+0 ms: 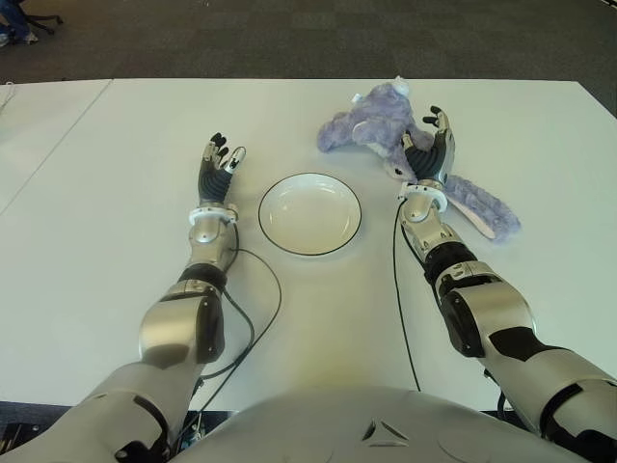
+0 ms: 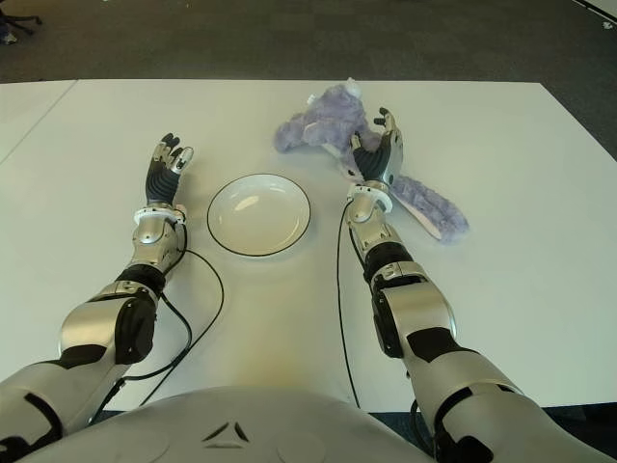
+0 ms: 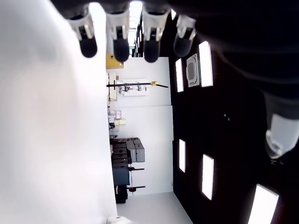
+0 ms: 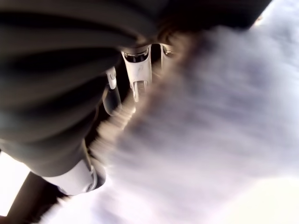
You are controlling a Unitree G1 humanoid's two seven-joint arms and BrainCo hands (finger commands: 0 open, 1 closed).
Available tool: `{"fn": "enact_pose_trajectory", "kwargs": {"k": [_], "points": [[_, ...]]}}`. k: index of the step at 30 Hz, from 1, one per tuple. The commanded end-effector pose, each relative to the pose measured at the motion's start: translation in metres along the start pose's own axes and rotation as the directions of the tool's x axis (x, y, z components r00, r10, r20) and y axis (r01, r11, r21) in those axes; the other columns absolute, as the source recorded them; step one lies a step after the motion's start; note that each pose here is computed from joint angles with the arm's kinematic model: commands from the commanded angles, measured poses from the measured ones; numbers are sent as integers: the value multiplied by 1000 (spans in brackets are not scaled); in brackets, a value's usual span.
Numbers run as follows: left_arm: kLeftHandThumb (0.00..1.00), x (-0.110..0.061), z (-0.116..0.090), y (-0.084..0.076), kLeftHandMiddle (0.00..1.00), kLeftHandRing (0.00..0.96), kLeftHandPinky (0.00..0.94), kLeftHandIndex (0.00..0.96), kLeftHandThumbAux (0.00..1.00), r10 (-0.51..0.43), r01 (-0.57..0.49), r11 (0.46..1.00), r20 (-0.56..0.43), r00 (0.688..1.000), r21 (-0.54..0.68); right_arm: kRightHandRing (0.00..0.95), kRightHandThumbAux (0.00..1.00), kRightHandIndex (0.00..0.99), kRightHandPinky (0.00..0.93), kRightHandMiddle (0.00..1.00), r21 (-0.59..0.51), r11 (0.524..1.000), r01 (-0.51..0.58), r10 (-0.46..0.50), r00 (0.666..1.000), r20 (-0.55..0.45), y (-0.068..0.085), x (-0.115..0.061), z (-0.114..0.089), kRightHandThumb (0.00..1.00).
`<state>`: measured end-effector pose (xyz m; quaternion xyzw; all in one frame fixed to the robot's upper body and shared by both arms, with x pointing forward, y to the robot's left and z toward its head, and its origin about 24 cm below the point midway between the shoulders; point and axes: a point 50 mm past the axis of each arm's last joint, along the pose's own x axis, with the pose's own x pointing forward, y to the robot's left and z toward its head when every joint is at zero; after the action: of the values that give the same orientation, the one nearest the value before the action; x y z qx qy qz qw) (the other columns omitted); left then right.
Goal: Put the doll into the plate.
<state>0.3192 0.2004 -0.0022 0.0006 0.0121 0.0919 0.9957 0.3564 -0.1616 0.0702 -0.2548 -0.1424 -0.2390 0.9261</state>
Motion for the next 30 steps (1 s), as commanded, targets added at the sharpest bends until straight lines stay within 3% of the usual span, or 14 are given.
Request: {"fn": "enact_pose_trajectory", "kwargs": {"k": [1, 11, 30], "points": [[0, -78, -93, 5, 88, 78, 60, 39, 476, 12, -28, 999, -433, 901, -32, 862, 718, 437, 837, 853, 18, 999, 49, -51, 984, 170, -16, 17, 21, 692], [0, -77, -93, 3, 90, 80, 70, 39, 489, 11, -35, 998, -439, 898, -47, 865, 718, 437, 840, 853, 17, 996, 85, -85, 920, 383, -43, 23, 48, 692], [0, -76, -92, 2, 82, 74, 65, 34, 495, -1, -18, 999, -428, 904, -42, 854, 719, 437, 835, 841, 22, 999, 26, -34, 849, 528, -57, 18, 75, 690]]}}
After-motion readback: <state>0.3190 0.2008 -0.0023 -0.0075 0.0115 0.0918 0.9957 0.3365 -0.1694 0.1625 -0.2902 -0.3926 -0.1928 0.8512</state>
